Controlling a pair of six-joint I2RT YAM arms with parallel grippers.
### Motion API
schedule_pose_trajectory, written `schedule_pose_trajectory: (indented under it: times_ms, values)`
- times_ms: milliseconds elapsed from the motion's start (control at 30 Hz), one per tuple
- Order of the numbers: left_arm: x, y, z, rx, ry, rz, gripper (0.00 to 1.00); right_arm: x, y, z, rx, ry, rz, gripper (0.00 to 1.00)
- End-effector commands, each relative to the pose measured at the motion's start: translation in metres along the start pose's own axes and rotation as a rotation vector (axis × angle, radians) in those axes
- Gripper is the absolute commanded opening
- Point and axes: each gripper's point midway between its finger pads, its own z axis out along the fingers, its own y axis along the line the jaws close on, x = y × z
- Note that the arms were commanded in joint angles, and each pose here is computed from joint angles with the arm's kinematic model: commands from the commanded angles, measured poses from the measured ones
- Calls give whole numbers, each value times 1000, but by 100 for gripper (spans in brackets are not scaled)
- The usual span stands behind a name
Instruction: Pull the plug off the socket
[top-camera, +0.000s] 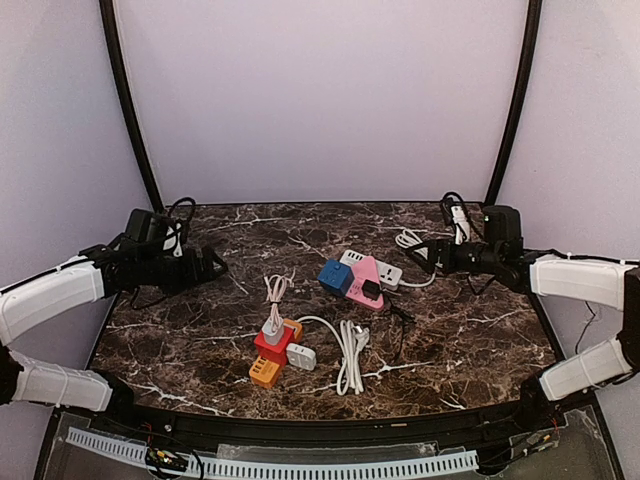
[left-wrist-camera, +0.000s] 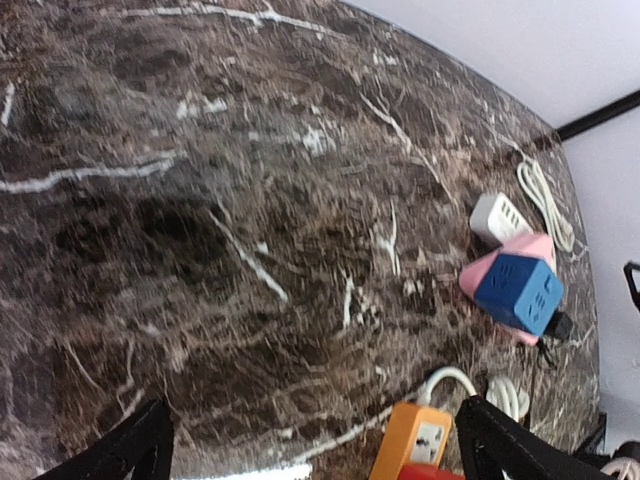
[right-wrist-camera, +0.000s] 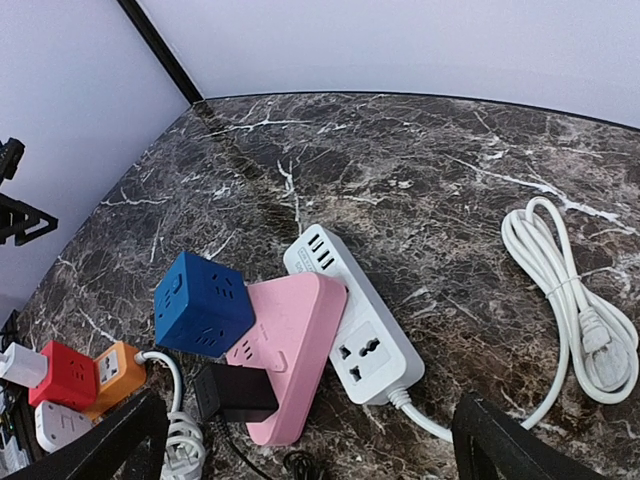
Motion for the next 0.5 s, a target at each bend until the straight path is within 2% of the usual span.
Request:
schedule_pose_trajectory:
  times_ms: [0, 200, 267, 333, 433, 467]
  values:
    - [76, 7, -18, -2, 204, -39, 100, 11, 10, -4, -32, 23, -28, 99]
    - [125, 13, -36, -60, 352, 13, 100, 13, 11, -5, -38, 11, -34, 99]
    - [143, 11, -38, -66, 406, 45, 95, 11, 11, -4, -39, 8, -40, 99]
    - [160, 8, -38, -63, 444, 74, 85, 10, 11, -3, -41, 12, -45, 99]
    - [191, 1, -37, -21, 502, 111, 60, 8, 12, -4, -41, 8, -52, 99]
    - [199, -3, -36, 14, 512, 114, 56, 8, 13, -5, -41, 7, -51, 99]
